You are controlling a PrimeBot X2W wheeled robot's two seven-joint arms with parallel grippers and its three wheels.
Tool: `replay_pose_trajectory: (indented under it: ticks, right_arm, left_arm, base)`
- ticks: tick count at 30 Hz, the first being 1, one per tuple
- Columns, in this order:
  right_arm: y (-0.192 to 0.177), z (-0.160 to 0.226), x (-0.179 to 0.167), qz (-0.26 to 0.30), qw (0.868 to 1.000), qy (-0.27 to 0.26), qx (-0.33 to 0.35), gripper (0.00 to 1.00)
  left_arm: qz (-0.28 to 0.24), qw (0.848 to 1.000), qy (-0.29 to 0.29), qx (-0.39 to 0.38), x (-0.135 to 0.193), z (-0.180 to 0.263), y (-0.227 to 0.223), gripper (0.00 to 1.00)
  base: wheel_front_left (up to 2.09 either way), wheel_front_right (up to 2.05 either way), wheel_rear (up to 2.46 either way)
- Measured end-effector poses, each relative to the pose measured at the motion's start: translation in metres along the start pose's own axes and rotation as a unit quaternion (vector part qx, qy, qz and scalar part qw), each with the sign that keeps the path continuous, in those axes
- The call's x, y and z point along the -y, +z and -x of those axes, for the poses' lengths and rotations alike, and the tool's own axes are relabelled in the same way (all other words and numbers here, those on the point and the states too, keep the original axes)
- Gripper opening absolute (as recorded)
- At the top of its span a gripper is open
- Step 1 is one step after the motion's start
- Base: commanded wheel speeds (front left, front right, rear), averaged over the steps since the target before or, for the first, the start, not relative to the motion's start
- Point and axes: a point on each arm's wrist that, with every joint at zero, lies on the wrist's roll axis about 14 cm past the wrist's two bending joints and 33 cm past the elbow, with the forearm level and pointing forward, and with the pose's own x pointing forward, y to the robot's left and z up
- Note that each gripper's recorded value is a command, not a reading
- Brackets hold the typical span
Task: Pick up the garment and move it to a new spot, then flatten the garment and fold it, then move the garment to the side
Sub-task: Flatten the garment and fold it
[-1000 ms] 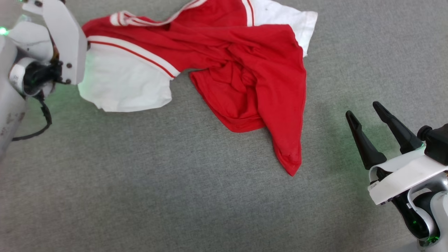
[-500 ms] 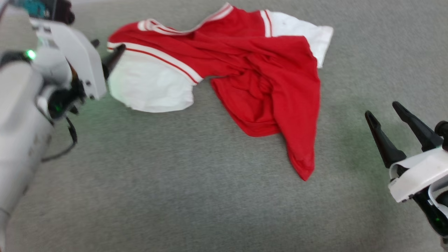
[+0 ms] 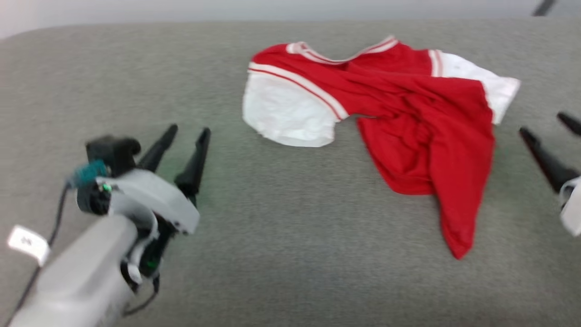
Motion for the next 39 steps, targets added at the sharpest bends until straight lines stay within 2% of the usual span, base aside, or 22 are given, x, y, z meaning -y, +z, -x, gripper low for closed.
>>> replay_pose_trajectory:
  ticks: [2,6,11,18,22,25,29,30,31,37,39]
  right_arm:
    - [0.014,-0.014,0.001,0.016,1.000,0.012,-0.011,1.00]
    - [0.032,-0.043,0.006,0.045,0.997,0.026,-0.050,1.00]
    - [0.045,-0.081,0.022,0.057,0.993,0.022,-0.104,1.00]
    - [0.017,-0.127,0.052,0.075,0.974,-0.001,-0.214,1.00]
    - [-0.012,-0.158,0.039,0.060,0.964,0.022,-0.257,1.00]
    - [-0.047,-0.171,0.024,0.062,0.949,0.047,-0.306,1.00]
    - [-0.060,-0.191,0.013,0.057,0.945,0.065,-0.316,1.00]
    - [-0.061,-0.195,0.010,0.055,0.945,0.069,-0.315,0.60]
    - [-0.062,-0.198,0.008,0.051,0.945,0.073,-0.314,0.00]
    - [-0.064,-0.202,-0.005,0.036,0.946,0.094,-0.308,0.00]
    - [-0.062,-0.201,-0.003,0.035,0.947,0.094,-0.305,0.00]
  left_arm:
    - [-0.003,1.000,0.017,0.012,-0.003,0.017,0.000,1.00]
    - [-0.012,0.995,0.051,0.080,-0.005,0.041,0.028,1.00]
    - [-0.036,0.990,0.080,0.111,-0.008,0.067,0.030,1.00]
    - [-0.042,0.989,0.094,0.102,-0.018,0.072,0.010,1.00]
    - [-0.044,0.989,0.109,0.088,-0.032,0.072,-0.003,1.00]
    - [-0.049,0.989,0.118,0.077,-0.042,0.072,-0.012,1.00]
    - [-0.056,0.988,0.125,0.074,-0.054,0.071,-0.013,1.00]
    - [-0.052,0.989,0.121,0.073,-0.055,0.070,-0.014,1.00]
    - [-0.047,0.990,0.115,0.073,-0.055,0.069,-0.013,1.00]
    - [-0.098,0.992,0.049,0.064,-0.053,0.031,0.025,1.00]
    - [-0.095,0.995,0.013,0.017,-0.045,0.000,0.038,1.00]
  base:
    - [0.00,0.00,0.00]
    - [0.00,0.00,0.00]
    - [0.00,0.00,0.00]
    - [0.00,0.00,0.00]
    - [0.00,0.00,0.00]
    - [0.00,0.00,0.00]
    - [0.00,0.00,0.00]
    - [0.00,0.00,0.00]
    - [0.00,0.00,0.00]
    - [0.00,0.00,0.00]
    - [0.00,0.00,0.00]
